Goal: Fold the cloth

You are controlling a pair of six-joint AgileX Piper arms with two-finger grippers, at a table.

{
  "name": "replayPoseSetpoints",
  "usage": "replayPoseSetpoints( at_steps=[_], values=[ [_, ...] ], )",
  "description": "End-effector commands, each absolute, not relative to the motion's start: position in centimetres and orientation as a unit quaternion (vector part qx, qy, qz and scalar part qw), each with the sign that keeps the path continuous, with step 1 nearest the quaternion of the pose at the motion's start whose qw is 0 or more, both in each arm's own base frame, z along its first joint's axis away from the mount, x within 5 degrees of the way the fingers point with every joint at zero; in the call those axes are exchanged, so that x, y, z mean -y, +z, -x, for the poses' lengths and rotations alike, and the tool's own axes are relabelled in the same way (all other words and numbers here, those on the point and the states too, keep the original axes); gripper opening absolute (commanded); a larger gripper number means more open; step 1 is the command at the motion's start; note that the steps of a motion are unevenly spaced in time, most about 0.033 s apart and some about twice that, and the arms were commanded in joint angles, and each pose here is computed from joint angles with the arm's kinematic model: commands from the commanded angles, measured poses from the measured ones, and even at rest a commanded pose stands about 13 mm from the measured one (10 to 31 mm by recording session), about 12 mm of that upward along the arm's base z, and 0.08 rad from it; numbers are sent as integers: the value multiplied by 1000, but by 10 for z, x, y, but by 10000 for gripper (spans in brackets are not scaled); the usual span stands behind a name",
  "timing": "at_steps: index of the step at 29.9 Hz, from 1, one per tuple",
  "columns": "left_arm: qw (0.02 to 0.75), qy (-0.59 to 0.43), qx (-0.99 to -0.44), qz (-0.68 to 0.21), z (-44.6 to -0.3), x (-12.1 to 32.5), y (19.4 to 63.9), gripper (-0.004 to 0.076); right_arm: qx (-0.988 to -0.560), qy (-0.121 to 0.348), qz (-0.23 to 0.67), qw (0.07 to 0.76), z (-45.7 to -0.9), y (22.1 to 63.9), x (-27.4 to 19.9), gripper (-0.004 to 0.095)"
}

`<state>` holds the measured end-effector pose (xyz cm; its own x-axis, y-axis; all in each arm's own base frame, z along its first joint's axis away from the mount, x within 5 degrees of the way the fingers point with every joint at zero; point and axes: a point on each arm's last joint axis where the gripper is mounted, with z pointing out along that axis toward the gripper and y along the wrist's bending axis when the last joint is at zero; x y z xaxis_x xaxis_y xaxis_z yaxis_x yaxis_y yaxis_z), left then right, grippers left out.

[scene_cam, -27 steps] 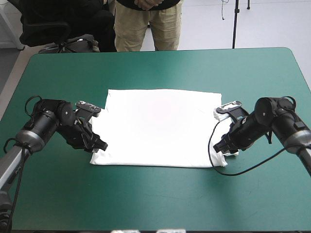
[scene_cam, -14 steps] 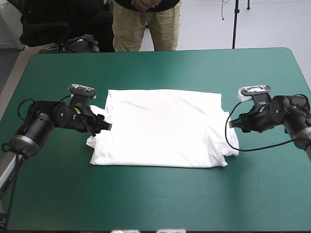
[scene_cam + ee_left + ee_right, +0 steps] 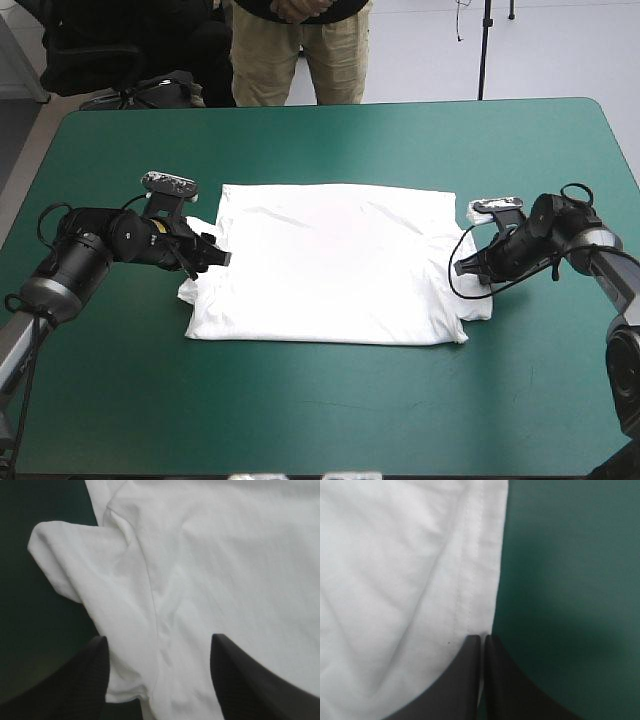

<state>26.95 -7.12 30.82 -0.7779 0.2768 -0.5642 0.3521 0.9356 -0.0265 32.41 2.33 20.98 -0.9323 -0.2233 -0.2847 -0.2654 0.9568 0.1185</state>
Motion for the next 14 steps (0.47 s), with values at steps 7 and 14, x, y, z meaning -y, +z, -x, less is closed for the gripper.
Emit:
replayPoseSetpoints(
  at_steps=[7, 14],
  values=[
    [328, -72, -928, -160, -268, 72, 325, 433, -956, 78, 126, 252, -317, 282, -24, -15],
    [326, -77, -929, -158, -268, 73, 325, 433, -930, 155, 171, 286, -307, 320, -49, -16]
  ],
)
